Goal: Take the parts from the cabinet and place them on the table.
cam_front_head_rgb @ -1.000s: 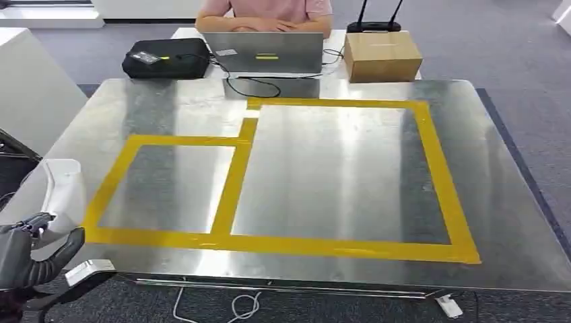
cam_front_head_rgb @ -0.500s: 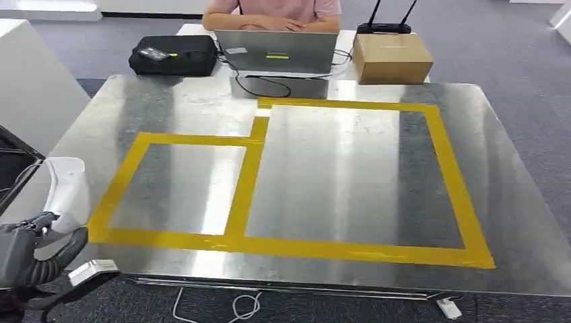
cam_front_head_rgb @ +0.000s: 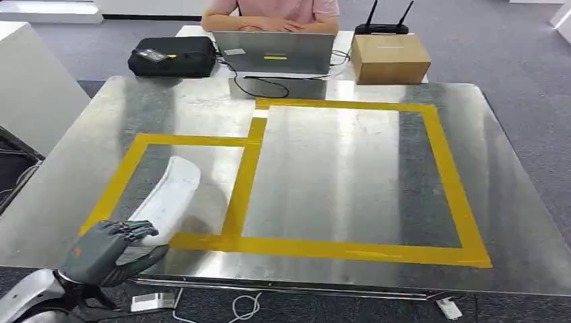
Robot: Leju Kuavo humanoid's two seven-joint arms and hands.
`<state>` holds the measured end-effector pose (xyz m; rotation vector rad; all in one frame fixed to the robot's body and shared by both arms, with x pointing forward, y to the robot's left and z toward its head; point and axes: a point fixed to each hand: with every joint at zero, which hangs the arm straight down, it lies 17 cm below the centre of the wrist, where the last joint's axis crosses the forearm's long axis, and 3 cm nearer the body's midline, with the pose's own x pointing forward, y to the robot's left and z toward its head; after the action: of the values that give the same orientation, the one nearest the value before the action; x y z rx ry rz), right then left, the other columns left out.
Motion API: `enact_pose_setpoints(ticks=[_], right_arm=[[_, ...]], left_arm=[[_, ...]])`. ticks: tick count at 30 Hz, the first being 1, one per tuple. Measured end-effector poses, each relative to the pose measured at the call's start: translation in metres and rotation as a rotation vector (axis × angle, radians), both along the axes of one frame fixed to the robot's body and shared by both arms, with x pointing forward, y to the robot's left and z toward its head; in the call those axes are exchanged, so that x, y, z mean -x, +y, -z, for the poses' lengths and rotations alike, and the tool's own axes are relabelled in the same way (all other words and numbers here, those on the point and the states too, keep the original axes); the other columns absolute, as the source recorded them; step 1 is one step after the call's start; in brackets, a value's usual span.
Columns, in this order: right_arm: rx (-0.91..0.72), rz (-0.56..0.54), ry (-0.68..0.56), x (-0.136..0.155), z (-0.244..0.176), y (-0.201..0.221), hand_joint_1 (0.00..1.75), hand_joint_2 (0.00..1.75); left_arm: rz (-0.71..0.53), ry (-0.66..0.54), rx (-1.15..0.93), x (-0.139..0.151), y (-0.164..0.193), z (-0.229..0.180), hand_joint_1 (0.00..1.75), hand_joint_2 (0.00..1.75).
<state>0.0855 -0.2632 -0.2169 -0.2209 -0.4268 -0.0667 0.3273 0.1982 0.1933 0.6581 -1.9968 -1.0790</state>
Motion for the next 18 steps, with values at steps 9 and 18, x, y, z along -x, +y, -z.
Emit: enact_pose_setpoints(ticks=[9,18], right_arm=[[-0.003,-0.004,0.007,-0.001,0.013,0.0,0.0,0.0],[-0.016,0.015,0.032,0.007,0.018,0.002,0.0,0.0]], left_arm=[[0.072,0.069,-0.034,-0.012,-0.039,0.026,1.75,1.75],[0.079,0.102,-0.052,-0.016,-0.043,0.043,1.75,1.75]])
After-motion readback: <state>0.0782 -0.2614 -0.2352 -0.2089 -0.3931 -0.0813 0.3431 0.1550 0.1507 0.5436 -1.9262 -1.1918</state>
